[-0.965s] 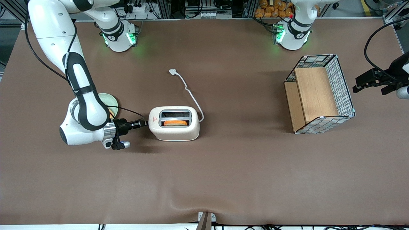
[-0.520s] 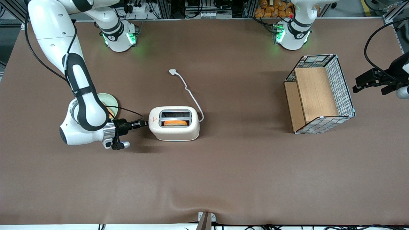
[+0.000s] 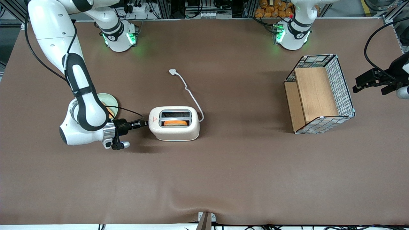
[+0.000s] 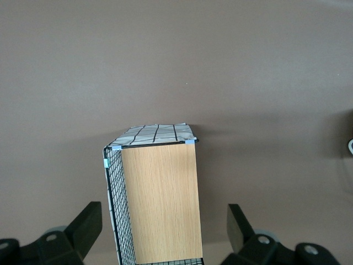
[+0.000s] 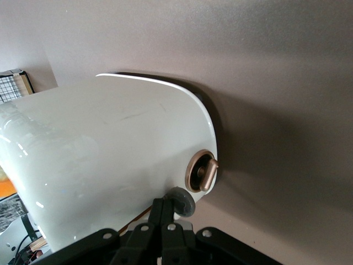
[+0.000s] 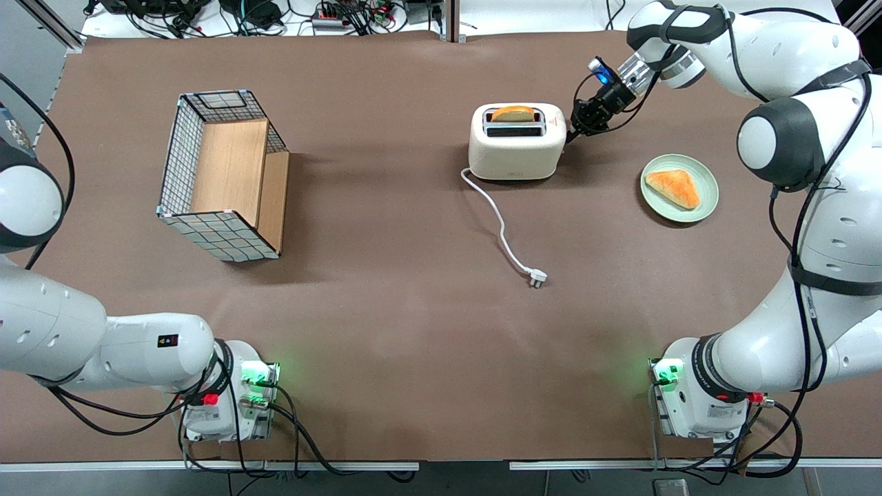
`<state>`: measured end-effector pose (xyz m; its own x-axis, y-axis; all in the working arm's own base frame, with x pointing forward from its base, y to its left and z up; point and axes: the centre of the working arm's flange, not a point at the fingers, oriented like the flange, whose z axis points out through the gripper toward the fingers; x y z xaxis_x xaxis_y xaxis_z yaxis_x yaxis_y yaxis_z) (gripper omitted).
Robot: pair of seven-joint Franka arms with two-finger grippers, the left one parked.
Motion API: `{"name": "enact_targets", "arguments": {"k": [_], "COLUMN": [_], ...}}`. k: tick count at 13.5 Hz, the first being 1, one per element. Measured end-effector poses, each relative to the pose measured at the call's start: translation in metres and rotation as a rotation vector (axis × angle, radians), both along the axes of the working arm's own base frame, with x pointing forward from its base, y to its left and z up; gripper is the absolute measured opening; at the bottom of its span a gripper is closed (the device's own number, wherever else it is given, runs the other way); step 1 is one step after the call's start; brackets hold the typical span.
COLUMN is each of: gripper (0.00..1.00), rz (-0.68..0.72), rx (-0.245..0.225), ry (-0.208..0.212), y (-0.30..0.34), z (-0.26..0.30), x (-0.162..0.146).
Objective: Press toaster button with right arm
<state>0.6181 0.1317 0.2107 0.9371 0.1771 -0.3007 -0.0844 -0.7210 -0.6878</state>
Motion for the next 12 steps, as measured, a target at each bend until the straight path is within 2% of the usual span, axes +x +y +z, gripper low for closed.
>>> {"name": "enact_targets", "arguments": {"k": [5, 9, 10, 12], "gripper": [0.03, 0.07, 0.15, 0.38], "rz": [-0.016, -0.037, -0.044, -0.058], "rx": [-0.003, 0.000, 0.002, 0.004], "ry": [0.020, -0.002, -0.014, -0.038], "y": [0.000, -0.015, -0.021, -0.031], "z": [0.008, 0.032, 0.038, 0.049], "x": [0.005, 0.023, 0.028, 0.037]}}
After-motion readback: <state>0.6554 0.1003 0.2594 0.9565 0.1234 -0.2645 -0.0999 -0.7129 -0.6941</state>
